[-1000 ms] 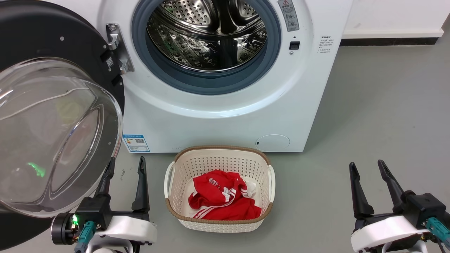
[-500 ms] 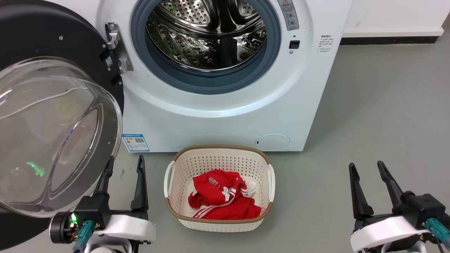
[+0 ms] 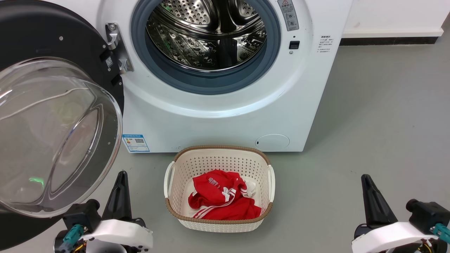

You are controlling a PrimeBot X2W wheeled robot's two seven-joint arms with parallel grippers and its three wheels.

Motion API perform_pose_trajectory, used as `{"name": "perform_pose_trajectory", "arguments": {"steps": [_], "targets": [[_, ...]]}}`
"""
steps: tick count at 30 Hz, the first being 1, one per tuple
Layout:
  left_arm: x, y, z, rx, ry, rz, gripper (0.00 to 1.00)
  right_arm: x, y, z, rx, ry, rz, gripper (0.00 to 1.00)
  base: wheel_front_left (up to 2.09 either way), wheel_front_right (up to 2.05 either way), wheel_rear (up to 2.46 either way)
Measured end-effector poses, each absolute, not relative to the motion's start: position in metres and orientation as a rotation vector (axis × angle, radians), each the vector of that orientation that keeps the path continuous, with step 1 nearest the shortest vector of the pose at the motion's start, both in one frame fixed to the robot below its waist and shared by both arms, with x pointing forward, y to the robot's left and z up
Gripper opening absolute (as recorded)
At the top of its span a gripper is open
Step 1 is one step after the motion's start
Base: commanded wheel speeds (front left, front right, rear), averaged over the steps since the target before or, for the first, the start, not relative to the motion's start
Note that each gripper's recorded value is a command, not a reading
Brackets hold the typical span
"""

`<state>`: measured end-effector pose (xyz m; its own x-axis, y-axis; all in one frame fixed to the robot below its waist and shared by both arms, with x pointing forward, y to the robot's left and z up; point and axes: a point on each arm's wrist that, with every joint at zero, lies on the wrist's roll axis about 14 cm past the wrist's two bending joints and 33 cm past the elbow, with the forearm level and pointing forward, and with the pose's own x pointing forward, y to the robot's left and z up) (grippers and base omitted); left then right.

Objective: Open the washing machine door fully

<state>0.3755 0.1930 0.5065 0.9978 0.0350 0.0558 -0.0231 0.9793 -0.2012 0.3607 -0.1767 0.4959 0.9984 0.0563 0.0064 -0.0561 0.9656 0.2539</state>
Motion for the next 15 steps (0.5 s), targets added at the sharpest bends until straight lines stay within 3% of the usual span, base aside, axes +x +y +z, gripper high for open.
{"name": "perform_pose_trajectory", "arguments": {"steps": [15], "targets": [[0.3761, 0.1986, 0.4995, -0.476, -0.021, 0.064, 0.0, 0.365, -0.1839, 0.4931, 0.522, 0.021, 0.018, 0.0, 0.0, 0.0, 0.0]]}}
